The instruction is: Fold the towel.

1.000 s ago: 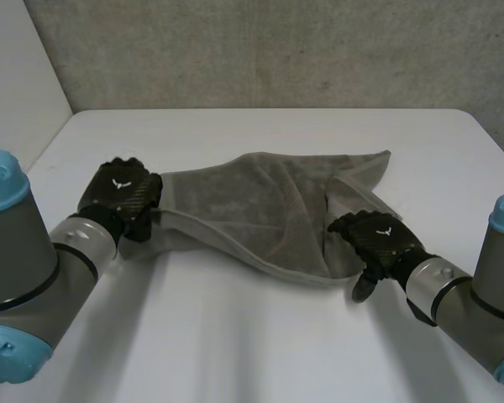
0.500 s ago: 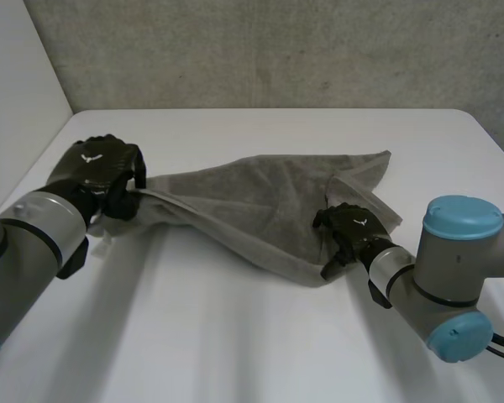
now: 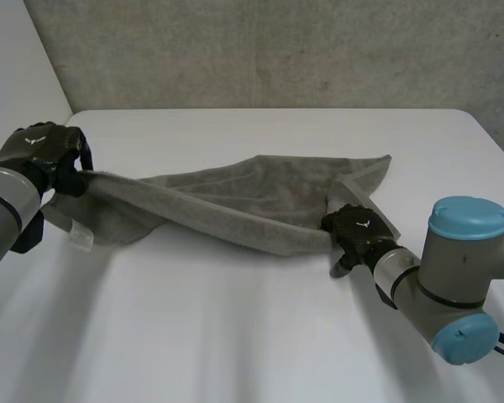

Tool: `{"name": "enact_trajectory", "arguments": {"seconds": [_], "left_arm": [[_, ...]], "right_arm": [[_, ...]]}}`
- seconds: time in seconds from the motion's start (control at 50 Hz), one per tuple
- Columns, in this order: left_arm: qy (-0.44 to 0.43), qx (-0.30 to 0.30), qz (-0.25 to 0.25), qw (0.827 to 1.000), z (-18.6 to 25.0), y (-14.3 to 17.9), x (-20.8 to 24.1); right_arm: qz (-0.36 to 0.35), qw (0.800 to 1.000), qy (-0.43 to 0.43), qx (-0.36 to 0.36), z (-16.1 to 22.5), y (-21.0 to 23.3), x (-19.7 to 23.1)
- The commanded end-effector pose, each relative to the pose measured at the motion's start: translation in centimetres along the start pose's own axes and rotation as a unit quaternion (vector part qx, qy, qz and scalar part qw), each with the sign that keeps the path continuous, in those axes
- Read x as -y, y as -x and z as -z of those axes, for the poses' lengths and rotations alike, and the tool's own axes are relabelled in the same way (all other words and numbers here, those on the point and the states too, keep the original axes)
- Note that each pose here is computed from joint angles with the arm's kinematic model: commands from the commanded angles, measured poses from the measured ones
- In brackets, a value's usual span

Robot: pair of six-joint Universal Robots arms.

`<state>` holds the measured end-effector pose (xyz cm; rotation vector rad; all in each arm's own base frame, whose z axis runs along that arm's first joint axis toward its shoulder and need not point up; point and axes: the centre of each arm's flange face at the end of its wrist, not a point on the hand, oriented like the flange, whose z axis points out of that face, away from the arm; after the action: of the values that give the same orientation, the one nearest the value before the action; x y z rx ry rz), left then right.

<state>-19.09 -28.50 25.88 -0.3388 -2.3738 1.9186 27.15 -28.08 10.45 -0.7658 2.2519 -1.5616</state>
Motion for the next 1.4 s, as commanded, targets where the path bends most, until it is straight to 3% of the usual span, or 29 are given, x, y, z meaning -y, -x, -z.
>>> {"name": "enact_trajectory", "arguments": {"seconds": [0.02, 0.22, 0.44, 0.64, 0.8, 1.04, 1.24, 1.4], "left_arm": [[0.004, 0.000, 0.000, 1.000, -0.1, 0.0, -0.3], [0.006, 0.007, 0.002, 1.000, -0.3, 0.5, -0.3], [0.028, 0.001, -0.001, 1.000, 0.1, 0.1, -1.6], [0.047, -0.044, -0.002, 0.998, 1.5, -1.2, -2.8], [0.070, -0.087, -0.008, 0.994, 3.5, -3.1, -3.4], [0.039, -0.096, -0.012, 0.995, 5.6, -3.3, -1.2], [0.041, -0.101, -0.015, 0.994, 4.3, -3.7, -1.3], [0.107, -0.114, -0.060, 0.986, -1.3, -4.8, -5.2]], "right_arm": [[0.006, 1.000, -0.007, 0.012, -0.1, 0.2, 0.2], [0.036, 0.999, -0.018, -0.001, -0.4, -0.9, 0.9], [0.081, 0.993, -0.068, -0.053, 1.8, -5.0, 5.6], [0.144, 0.988, -0.030, -0.041, 5.6, -7.5, 8.0], [0.166, 0.982, -0.059, -0.066, 8.4, -9.1, 10.9], [0.190, 0.977, -0.088, -0.041, 13.0, -9.7, 15.0], [0.246, 0.968, -0.052, -0.018, 11.8, -9.5, 13.2], [0.287, 0.958, -0.003, 0.009, 6.4, -10.7, 10.7]]}}
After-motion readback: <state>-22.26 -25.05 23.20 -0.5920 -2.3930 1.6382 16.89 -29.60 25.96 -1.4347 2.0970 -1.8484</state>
